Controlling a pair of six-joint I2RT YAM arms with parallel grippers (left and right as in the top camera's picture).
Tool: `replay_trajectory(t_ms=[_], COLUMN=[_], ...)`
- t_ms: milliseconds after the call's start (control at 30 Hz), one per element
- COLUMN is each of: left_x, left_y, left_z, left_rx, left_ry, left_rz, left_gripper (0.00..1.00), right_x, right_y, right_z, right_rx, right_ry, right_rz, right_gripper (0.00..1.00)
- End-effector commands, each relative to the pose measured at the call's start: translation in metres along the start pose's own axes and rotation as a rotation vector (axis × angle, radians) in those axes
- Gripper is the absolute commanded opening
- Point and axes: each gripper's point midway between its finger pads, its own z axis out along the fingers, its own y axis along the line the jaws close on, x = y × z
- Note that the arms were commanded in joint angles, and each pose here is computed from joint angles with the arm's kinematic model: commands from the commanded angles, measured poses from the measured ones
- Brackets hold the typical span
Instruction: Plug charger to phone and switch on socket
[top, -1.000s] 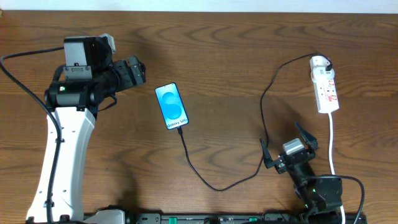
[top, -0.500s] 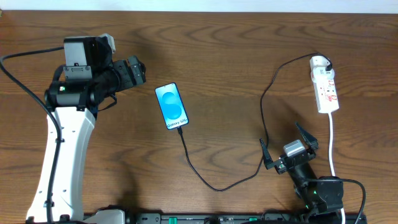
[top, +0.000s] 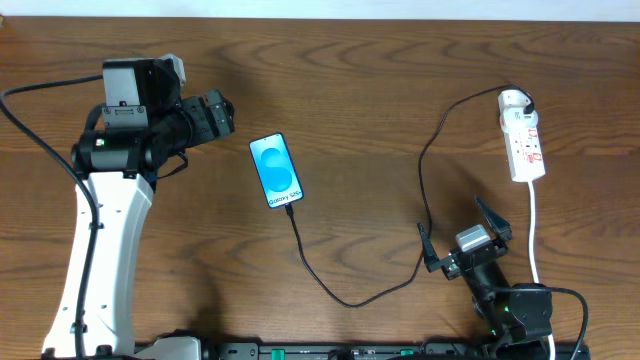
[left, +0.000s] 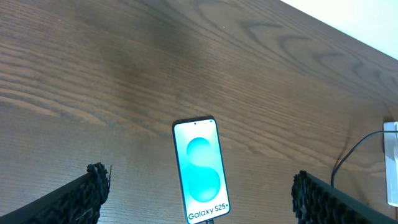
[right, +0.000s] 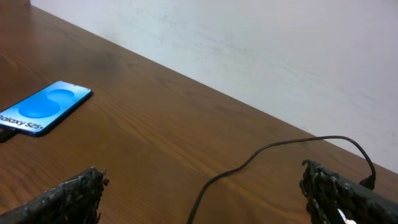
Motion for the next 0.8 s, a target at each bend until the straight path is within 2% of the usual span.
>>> replay_trajectory(t_ms=[0, 267, 367, 567, 767], left_x=[-0.003, -0.005, -0.015, -0.032, -0.024], left_y=[0.0, 0.008, 0.016, 0.007, -0.001], left_z=[-0.002, -0.002, -0.007, -0.028, -0.065], left_rx=[-0.008, -0.055, -0.105, -0.086, -0.074], left_ry=[-0.008, -0.023, -0.078, -0.251, -0.435], left_rz=[0.018, 0.019, 0.042, 0.262, 0.423], left_gripper=[0.96, 0.96, 0.96, 0.95, 0.95], right_x=[0.0, 0.0, 0.0, 0.0, 0.0], right_y=[0.0, 0.0, 0.0, 0.0, 0.0], right_z=[0.0, 0.0, 0.0, 0.0, 0.0], right_rx=[-0.002, -0.002, -0.002, -0.002, -0.002], right_ry=[-0.003, -0.003, -0.003, -0.003, -0.003], right_rz=[0.014, 0.014, 0.014, 0.014, 0.013], right_gripper=[0.99, 0.99, 0.99, 0.99, 0.99])
